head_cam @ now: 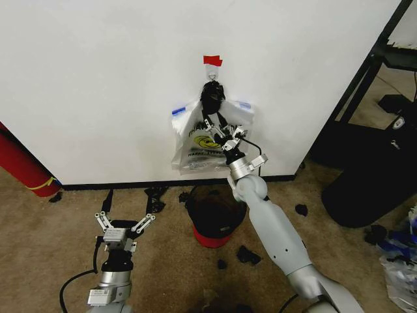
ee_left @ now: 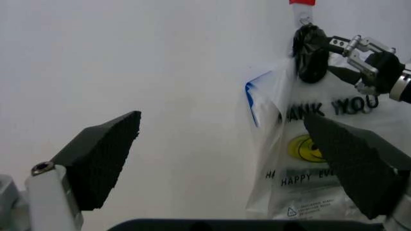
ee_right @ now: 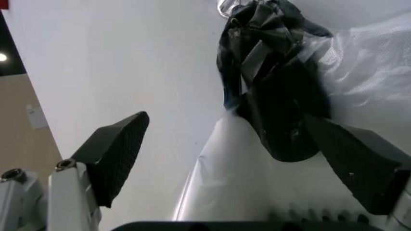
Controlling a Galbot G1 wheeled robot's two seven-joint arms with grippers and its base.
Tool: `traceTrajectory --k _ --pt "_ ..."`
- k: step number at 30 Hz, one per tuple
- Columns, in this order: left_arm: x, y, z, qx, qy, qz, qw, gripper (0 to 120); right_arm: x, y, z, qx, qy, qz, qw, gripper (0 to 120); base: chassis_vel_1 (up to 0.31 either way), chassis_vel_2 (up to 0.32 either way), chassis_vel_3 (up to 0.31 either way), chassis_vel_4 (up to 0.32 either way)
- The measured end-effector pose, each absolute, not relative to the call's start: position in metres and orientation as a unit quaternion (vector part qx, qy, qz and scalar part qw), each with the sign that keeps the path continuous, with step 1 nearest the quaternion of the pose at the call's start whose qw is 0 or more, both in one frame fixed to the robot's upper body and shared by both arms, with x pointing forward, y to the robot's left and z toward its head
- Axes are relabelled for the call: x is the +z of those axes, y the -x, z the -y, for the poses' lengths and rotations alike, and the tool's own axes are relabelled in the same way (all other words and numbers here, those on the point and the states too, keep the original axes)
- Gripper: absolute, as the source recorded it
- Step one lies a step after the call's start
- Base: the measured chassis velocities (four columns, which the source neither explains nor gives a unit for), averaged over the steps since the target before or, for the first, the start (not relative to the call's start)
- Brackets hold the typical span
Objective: Pick up the garbage bag from the wall and place it over the trash bin.
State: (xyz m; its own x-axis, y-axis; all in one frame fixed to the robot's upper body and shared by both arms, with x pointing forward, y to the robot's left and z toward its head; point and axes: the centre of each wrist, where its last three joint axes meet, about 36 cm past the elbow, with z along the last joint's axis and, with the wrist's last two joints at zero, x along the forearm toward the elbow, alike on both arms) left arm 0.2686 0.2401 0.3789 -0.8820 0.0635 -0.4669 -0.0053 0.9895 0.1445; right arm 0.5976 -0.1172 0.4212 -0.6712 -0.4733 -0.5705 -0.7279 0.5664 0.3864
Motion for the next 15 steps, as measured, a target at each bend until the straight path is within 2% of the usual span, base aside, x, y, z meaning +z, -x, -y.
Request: traceTrajectory --k 15 --pt "0.382 -0.265 -0.243 0.081 -0.016 -0.966 0.244 100 0.411 -0.599 0.107 0.311 0.334 -0.868 0.193 91 0.000 0.000 0.000 0.000"
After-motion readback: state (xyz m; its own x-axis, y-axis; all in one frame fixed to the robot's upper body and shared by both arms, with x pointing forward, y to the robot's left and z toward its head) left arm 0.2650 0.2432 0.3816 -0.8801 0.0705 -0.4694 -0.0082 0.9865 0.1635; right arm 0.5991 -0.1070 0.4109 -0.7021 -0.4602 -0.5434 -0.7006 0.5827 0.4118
